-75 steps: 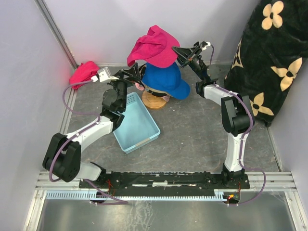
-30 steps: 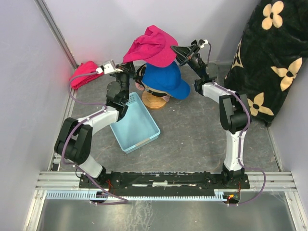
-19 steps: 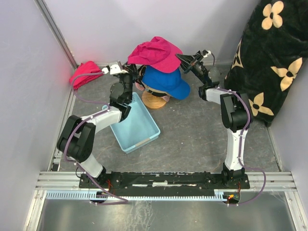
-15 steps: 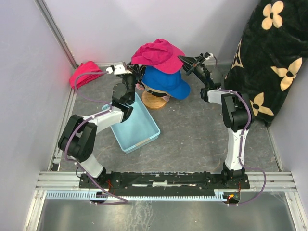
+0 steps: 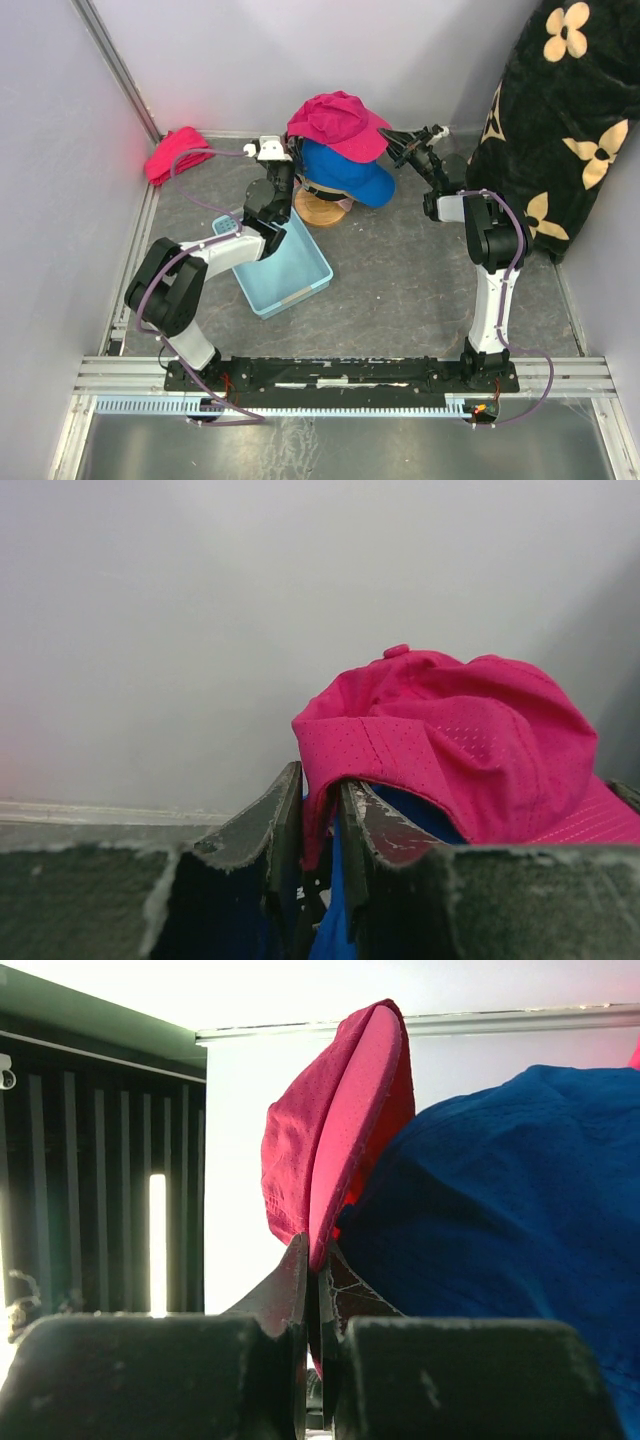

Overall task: Stack the hats
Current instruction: Stack the hat on the hat.

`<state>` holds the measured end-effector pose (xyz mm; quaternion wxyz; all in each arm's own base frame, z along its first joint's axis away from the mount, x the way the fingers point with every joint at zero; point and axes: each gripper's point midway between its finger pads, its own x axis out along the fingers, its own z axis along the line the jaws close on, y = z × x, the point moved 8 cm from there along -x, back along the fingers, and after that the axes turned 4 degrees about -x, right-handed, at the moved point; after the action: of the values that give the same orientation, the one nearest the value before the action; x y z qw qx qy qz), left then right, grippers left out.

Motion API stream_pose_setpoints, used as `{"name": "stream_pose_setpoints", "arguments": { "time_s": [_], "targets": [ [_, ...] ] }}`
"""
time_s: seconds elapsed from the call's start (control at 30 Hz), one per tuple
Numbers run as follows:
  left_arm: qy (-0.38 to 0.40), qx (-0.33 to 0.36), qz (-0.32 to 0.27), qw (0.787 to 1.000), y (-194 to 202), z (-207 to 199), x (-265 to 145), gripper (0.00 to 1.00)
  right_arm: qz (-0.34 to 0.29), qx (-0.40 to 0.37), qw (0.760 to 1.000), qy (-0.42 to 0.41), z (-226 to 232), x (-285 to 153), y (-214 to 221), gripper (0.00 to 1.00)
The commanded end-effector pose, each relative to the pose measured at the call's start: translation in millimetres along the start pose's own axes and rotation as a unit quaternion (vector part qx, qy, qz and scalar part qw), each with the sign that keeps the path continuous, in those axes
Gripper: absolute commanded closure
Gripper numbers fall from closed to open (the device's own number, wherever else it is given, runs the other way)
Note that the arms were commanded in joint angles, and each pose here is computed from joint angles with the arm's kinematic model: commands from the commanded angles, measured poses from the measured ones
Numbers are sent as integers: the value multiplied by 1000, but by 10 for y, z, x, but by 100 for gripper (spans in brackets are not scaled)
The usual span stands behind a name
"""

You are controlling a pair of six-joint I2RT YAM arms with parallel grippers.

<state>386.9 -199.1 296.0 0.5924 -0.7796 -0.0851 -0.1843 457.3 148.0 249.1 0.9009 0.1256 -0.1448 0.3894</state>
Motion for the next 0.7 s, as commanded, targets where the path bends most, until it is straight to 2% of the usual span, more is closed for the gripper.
{"name": "stream_pose_setpoints", "arguments": {
  "time_s": [0.0,0.67],
  "targets": [
    [-18,38,-21,999,-101,65,-37,72,11,-17,999,-25,134,-81,43,96],
    [-17,35,-8,999,-67,129,-242,76,34,-6,999,2,97,-228,151,94]
  ]
}}
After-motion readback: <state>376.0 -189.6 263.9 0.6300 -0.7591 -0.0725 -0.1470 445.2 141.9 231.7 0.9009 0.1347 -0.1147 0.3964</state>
